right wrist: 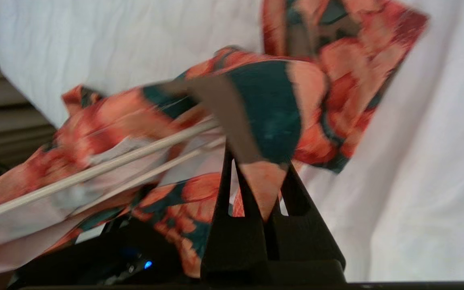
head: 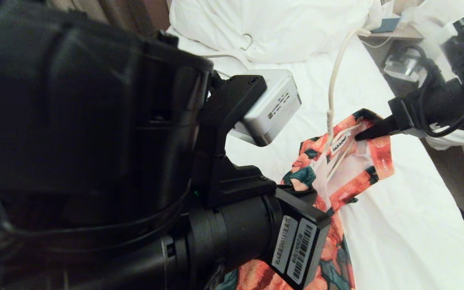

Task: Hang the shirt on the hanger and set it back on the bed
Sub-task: Hook the other side of the shirt onto the hanger

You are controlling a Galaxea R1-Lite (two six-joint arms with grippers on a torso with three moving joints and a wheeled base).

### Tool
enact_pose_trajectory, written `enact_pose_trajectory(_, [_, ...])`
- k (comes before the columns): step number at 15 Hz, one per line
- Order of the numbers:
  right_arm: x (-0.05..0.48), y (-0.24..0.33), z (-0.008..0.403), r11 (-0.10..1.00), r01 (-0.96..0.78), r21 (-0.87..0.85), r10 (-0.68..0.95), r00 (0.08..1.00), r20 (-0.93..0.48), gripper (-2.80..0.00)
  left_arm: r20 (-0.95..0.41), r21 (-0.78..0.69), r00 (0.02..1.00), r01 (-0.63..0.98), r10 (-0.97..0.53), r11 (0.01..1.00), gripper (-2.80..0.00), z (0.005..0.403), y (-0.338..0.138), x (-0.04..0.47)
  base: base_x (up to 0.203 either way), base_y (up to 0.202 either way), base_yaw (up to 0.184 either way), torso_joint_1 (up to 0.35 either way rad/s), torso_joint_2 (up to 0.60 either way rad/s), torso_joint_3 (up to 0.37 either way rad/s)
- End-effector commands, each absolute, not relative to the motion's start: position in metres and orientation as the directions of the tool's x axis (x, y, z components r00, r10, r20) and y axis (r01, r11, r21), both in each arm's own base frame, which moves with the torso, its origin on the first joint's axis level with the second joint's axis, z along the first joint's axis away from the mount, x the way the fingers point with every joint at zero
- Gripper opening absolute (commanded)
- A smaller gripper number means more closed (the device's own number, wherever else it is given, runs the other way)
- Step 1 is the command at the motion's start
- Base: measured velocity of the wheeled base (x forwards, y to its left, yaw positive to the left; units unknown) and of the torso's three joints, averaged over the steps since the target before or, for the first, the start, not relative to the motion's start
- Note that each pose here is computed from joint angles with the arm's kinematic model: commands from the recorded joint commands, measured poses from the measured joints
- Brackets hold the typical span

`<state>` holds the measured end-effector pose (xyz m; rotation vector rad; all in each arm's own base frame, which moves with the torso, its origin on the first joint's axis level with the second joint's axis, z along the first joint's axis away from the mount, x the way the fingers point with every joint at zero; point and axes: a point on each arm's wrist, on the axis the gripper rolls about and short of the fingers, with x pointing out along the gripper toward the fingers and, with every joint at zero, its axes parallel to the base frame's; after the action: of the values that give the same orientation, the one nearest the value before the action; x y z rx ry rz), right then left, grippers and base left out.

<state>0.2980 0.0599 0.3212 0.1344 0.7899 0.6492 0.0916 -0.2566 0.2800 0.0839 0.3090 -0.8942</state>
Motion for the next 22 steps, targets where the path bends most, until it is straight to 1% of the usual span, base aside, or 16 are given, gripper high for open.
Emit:
enact_pose_trajectory(1, [0.290, 0.063, 0.327, 0.789, -0.509, 0.345, 0.601, 0.518, -0.609, -2.80, -0.304, -0.055, 0.586, 0.776, -0.751, 0.628, -2.80, 0.278, -0.259, 0.092, 0.000, 0.000, 0.000, 0.000, 0.00, 0.000])
enact_pose_trajectory(6, [0.278, 0.075, 0.333, 0.766, -0.531, 0.362, 0.627, 0.495, -0.602, -2.80, -0.305, -0.056, 0.585, 0.777, -0.751, 0.627, -2.80, 0.278, -0.259, 0.092, 0.000, 0.000, 0.000, 0.000, 0.00, 0.000])
enact_pose_trajectory(14, [0.252, 0.098, 0.341, 0.716, -0.559, 0.418, 0.680, 0.419, -0.602, -2.80, -0.299, -0.059, 0.587, 0.776, -0.753, 0.628, -2.80, 0.279, -0.259, 0.092, 0.000, 0.000, 0.000, 0.000, 0.00, 0.000])
enact_pose_trajectory(21, [0.229, 0.105, 0.348, 0.690, -0.579, 0.435, 0.699, 0.376, -0.608, -2.80, -0.287, -0.070, 0.586, 0.776, -0.758, 0.627, -2.80, 0.278, -0.263, 0.094, 0.000, 0.000, 0.000, 0.000, 0.00, 0.000])
enact_pose_trajectory(22, [0.227, 0.106, 0.350, 0.686, -0.575, 0.446, 0.704, 0.372, -0.605, -2.80, -0.268, -0.078, 0.589, 0.775, -0.762, 0.627, -2.80, 0.279, -0.265, 0.095, 0.000, 0.000, 0.000, 0.000, 0.00, 0.000])
